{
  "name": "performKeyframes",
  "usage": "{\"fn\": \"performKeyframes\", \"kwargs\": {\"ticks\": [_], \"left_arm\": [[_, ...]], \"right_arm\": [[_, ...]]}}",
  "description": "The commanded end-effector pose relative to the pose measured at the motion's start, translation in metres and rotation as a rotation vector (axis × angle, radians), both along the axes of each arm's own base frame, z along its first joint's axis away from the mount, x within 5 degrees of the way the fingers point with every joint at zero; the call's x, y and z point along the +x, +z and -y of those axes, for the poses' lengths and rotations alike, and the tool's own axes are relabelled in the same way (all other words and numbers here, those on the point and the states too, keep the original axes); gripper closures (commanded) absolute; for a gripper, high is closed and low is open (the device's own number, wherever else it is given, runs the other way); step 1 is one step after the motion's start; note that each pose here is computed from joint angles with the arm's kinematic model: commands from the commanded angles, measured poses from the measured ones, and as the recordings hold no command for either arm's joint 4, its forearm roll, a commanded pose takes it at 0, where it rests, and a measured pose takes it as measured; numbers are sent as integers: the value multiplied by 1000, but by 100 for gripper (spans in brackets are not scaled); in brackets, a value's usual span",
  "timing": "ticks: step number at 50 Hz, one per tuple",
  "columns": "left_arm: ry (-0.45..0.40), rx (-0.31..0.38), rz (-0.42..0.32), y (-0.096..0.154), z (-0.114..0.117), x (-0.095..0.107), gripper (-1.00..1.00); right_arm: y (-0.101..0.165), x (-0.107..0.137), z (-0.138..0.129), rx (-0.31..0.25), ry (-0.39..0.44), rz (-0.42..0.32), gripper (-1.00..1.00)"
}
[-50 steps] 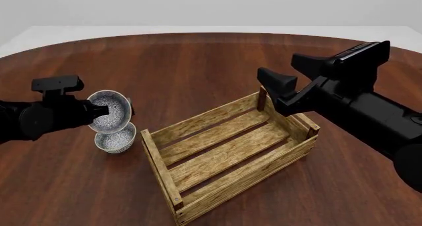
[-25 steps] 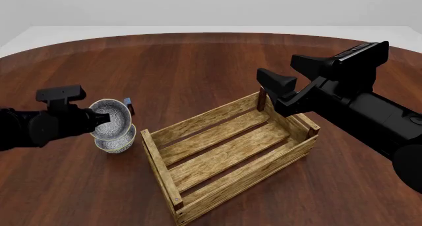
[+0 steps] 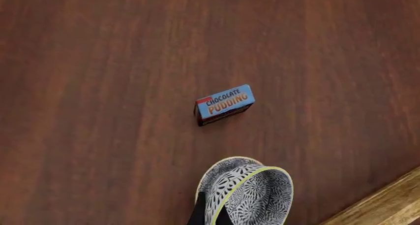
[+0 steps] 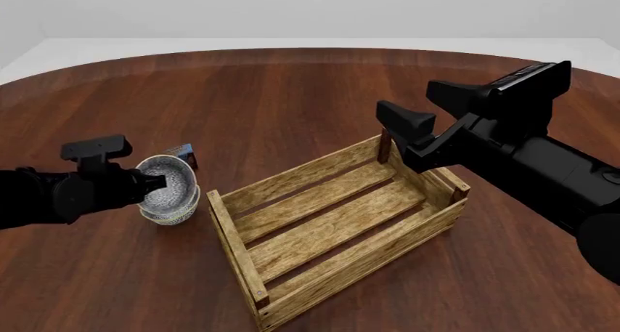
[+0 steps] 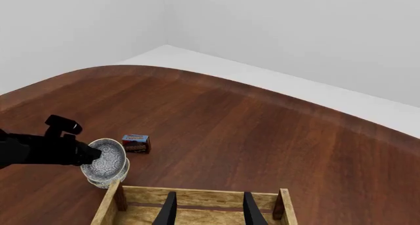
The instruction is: Stack the right bowl on the left bowl and place them in the tray.
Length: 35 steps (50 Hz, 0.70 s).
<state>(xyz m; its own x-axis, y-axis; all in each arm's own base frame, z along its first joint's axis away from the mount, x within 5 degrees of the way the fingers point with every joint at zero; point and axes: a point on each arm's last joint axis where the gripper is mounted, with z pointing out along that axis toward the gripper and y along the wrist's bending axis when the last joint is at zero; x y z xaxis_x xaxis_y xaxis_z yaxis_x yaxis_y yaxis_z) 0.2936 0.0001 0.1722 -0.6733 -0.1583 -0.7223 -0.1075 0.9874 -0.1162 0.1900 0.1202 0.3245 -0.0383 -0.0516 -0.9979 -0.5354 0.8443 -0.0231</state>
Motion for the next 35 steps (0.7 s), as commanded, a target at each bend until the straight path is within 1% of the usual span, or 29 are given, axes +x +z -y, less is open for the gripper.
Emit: {"fn": "performKeyframes", "kwargs": {"ticks": [1, 3, 6, 12, 19, 22, 24, 25, 28, 29, 31, 32, 33, 35], "left_arm": [[8, -9, -2, -3, 0, 1, -100], [11, -9, 0, -2, 0, 1, -100], [2, -22, -5, -3, 6, -1, -100], [4, -16, -4, -4, 4, 0, -100], [-3, -14, 14, 8, 5, -4, -100], [-9, 5, 28, 14, 2, -5, -100], [-12, -2, 34, 18, 4, -7, -100], [-12, 24, 50, 23, -2, -7, -100], [-18, 33, 50, 29, -3, -8, -100], [-34, 45, 65, 34, -1, -10, -100], [-30, 48, 65, 37, -3, -10, -100], [-33, 54, 77, 42, -4, -11, -100], [-45, 84, 96, 49, -7, -14, -100], [-52, 77, 95, 51, -3, -15, -100]], "right_arm": [[0, 0, 0, 0, 0, 1, -100], [0, 0, 0, -1, 2, 0, -100], [0, -1, 0, 0, 1, 1, -100], [1, -1, 0, 0, 1, 2, -100], [0, -1, 1, -1, 0, 2, -100], [1, -1, 0, -1, 3, 2, -100], [0, -1, 0, -2, 3, 3, -100], [0, -1, 0, -1, 4, 2, -100], [0, -1, 0, -2, 3, 2, -100], [0, -1, -1, -4, 5, 2, -100], [0, -1, -1, -4, 5, 2, -100], [0, -1, -1, -4, 6, 1, -100], [-1, -1, -1, -5, 5, 1, -100], [-1, 0, -2, -6, 7, 0, -100]]}}
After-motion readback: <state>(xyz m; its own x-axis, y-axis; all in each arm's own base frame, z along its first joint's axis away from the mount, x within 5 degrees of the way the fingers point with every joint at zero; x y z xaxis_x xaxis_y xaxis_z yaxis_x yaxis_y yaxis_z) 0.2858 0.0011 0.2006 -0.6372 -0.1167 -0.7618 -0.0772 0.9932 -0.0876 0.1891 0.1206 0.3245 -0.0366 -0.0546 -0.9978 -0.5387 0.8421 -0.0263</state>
